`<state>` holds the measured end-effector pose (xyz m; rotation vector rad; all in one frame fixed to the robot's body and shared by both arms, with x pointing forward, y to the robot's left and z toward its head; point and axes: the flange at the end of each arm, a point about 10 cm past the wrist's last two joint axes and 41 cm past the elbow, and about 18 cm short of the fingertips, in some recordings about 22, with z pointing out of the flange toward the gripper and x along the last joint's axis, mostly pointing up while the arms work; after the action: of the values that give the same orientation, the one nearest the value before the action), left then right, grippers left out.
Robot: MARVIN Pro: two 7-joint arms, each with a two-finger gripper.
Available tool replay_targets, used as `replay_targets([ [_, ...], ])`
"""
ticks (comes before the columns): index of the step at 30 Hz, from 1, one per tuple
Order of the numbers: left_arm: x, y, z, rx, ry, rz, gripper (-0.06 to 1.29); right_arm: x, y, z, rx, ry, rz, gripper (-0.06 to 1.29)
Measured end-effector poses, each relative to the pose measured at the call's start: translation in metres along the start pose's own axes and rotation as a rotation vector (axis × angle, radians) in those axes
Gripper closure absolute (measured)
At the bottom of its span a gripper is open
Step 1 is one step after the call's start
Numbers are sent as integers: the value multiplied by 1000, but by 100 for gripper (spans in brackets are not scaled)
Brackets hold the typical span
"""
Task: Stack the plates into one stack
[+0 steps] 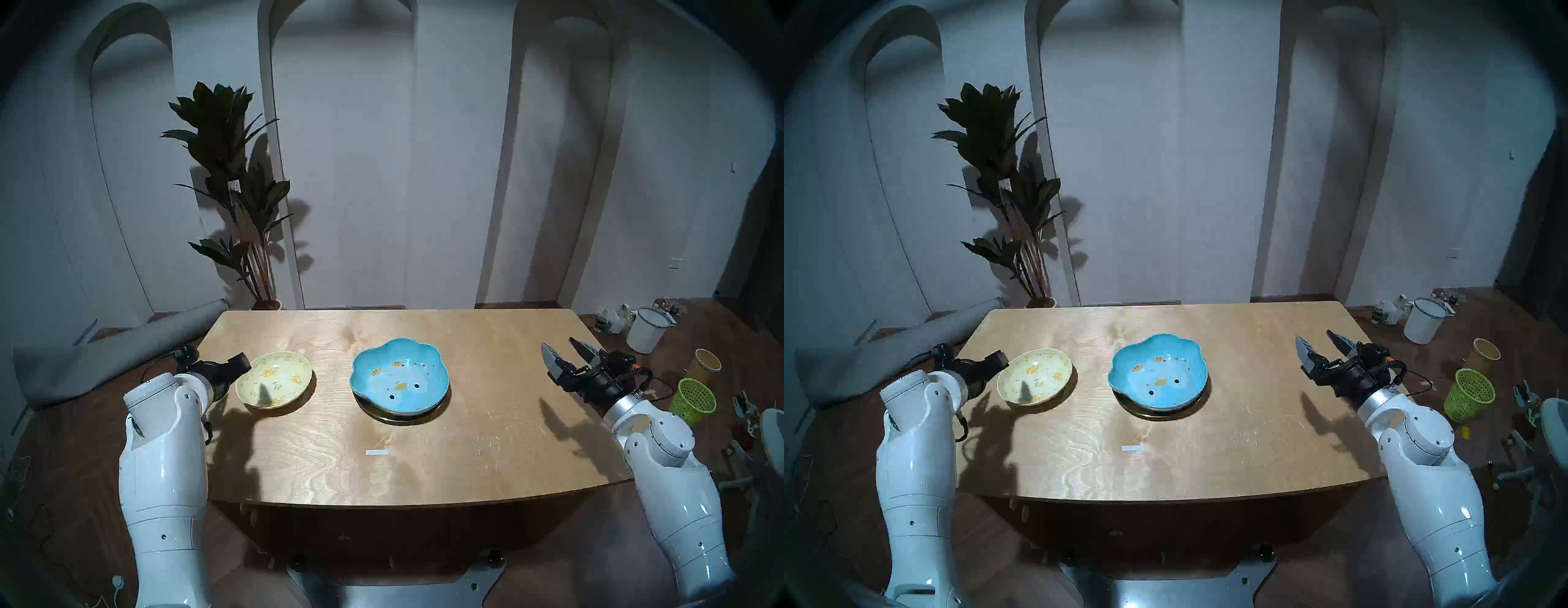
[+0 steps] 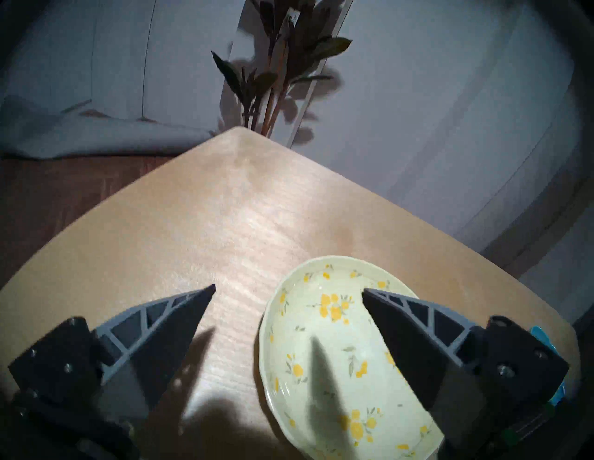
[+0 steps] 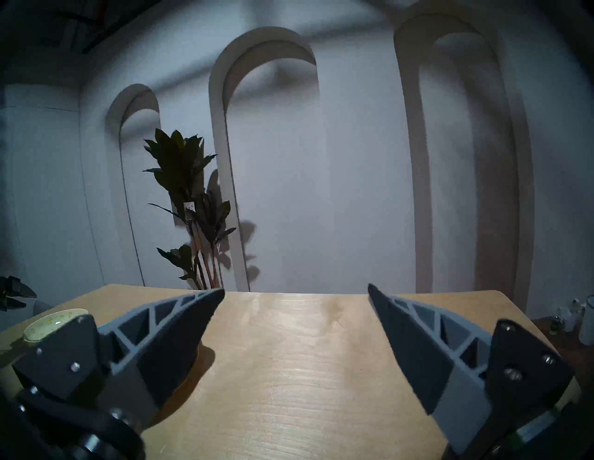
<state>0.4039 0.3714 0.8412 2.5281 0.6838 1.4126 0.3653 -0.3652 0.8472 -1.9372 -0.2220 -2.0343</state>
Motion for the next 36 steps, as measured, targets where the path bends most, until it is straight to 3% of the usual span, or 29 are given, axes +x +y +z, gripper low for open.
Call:
replay_targets([
  [5,8,-1,4,-45,-74,-33,-1,-4,4,-3,42,35,-13,2],
  [17,23,0,21,-90,-120,-52,-1,-10,12,-5,122,118,-40,2],
  [27,27,0,25,-90,-143,-55,-1,-11,14,6,67,171,20,2],
  [36,26,-2,29,-72,-175,-63,-1,-7,12,18,21,161,46,2],
])
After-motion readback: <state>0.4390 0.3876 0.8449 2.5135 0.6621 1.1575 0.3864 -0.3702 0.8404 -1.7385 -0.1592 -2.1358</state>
